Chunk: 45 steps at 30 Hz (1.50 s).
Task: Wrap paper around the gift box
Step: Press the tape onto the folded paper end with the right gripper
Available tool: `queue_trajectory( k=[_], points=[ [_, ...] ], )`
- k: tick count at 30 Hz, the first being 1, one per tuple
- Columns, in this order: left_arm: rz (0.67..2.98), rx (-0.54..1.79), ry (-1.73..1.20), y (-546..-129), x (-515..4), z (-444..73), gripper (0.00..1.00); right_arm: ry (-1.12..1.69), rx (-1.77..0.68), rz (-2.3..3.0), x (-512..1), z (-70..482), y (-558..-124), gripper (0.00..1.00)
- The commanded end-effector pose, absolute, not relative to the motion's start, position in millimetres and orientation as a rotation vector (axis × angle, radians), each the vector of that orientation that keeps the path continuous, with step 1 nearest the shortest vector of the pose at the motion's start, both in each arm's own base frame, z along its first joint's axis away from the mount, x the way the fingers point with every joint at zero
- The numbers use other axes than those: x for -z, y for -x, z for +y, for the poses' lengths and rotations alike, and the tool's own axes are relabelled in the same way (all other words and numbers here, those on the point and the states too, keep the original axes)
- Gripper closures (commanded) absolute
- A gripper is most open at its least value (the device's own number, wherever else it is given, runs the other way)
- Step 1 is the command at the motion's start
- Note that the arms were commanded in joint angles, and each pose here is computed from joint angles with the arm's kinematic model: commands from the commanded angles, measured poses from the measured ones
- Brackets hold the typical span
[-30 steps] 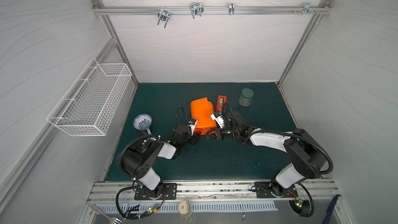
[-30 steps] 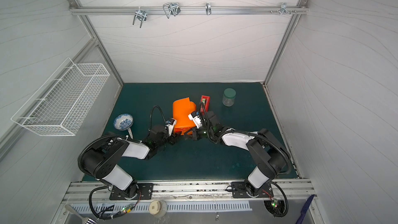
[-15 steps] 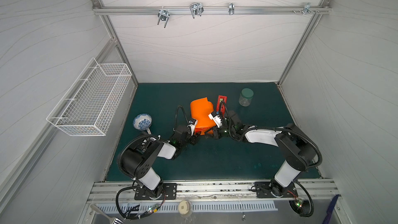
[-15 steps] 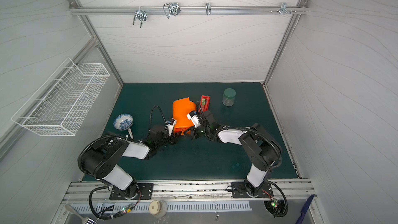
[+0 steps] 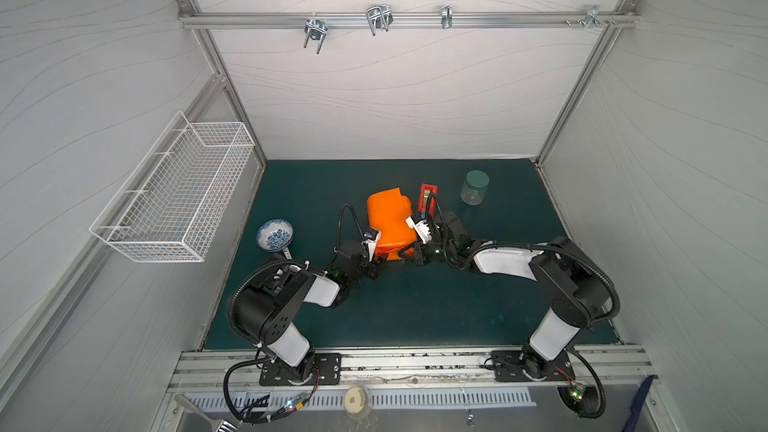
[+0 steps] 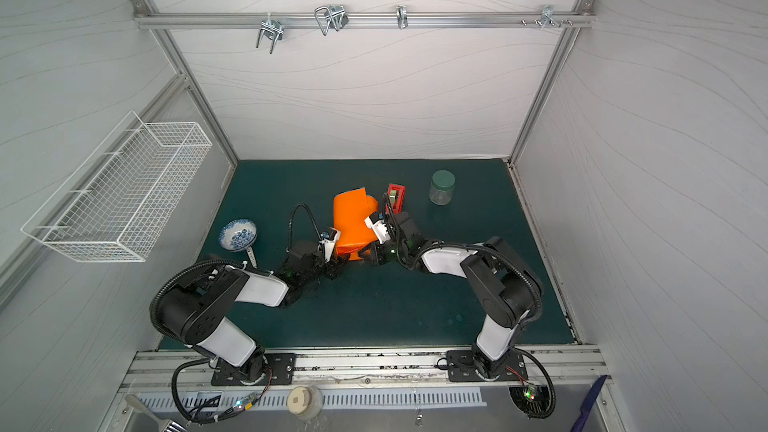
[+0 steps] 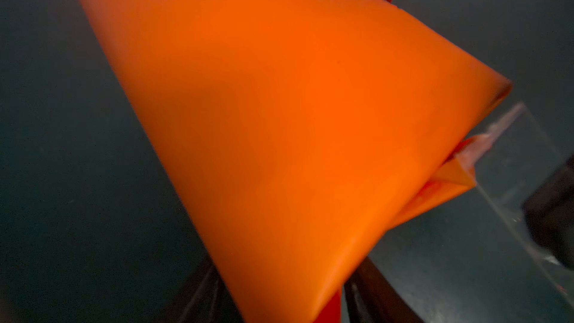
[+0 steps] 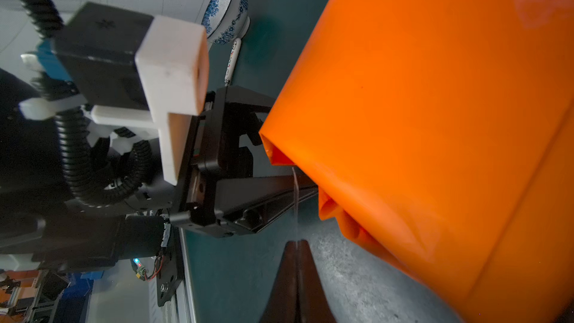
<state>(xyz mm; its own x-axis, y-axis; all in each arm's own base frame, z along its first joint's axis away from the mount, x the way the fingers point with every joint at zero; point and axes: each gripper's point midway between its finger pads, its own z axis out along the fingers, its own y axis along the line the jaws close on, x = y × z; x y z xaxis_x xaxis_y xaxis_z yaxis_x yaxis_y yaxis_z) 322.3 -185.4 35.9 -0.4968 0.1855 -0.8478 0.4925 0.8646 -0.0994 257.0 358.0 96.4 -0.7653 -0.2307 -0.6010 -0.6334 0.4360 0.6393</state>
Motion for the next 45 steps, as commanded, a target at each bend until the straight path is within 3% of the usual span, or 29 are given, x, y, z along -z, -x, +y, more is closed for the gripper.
queue_trajectory(
  k=[1, 45],
  points=[
    [2.04, 0.423, -0.471, -334.3, -50.4, -189.1, 0.4, 0.726, -1.254, 2.295, -85.5, 353.9, -258.1, 1.0],
    [2.037, 0.428, -0.471, -334.1, -50.9, -189.5, 0.41, 0.659, -1.225, 2.301, -88.9, 356.8, -275.0, 1.0]
  ],
)
